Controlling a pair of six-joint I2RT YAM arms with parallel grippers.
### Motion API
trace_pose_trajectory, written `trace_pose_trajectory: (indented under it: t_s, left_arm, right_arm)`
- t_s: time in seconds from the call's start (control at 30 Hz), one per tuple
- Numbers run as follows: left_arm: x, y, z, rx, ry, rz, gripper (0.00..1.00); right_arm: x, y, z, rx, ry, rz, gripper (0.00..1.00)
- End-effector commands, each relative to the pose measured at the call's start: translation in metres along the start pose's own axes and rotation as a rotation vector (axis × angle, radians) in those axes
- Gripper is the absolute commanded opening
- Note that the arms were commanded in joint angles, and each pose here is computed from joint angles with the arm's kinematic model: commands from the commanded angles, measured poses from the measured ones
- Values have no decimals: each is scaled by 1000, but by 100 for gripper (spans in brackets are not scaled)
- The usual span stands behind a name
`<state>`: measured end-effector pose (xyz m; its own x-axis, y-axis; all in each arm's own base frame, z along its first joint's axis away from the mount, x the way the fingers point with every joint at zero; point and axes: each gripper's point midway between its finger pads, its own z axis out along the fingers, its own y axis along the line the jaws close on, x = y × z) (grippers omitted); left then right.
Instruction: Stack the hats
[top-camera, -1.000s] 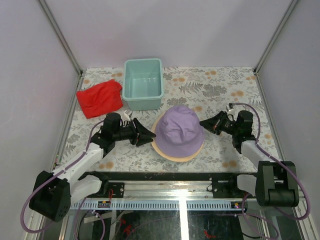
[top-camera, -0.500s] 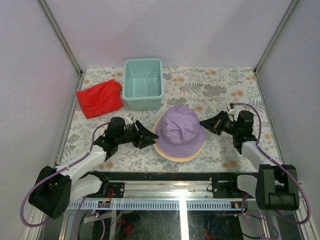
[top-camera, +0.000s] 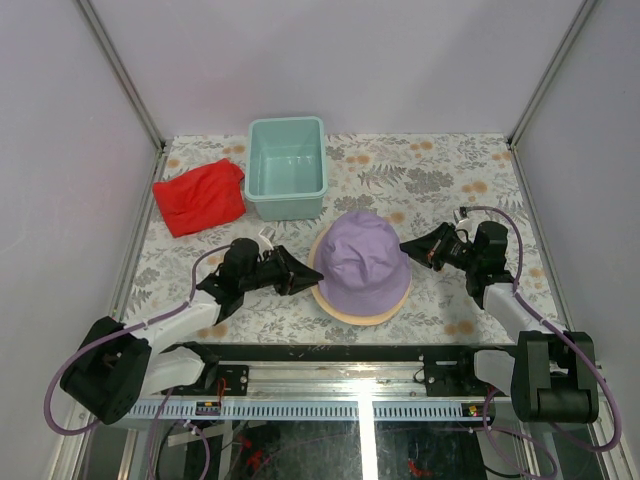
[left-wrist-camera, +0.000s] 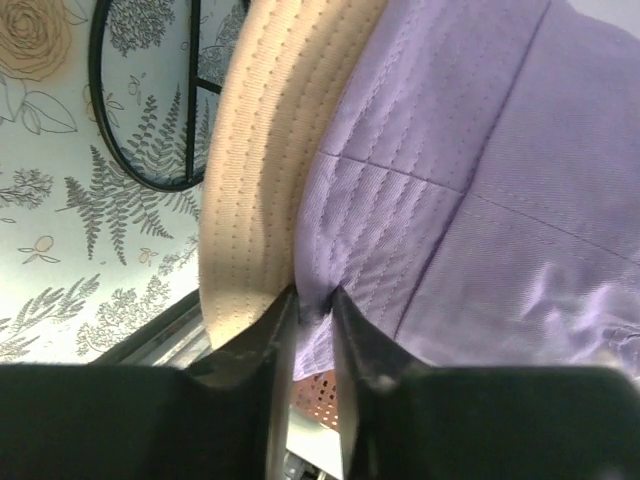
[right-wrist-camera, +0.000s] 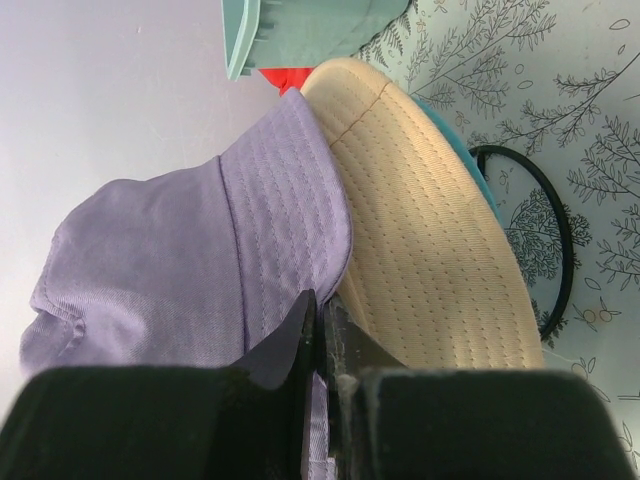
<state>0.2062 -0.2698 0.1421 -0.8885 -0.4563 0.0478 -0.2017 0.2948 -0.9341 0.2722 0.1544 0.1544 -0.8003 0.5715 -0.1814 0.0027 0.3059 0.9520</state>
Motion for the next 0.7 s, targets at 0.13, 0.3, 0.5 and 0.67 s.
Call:
trace_pose_trajectory:
  t_s: [0.13,0.3,0.5,0.67]
  left_arm:
    - [-8,17,-4,-15,-54,38,2]
    - [-27,44,-11,-75,-85,39,0]
    - [-42,54,-3,-110,-71,68,0]
    - [-48,49,10,-92,-36,90,0]
  right_arm:
    - [3,2,0,-5,19,-51,2]
    - [16,-23,-4,62,34,-54,2]
    - [31,-55,-9,151,48,-66,2]
    - [37,-74,-13,216,55,-91,2]
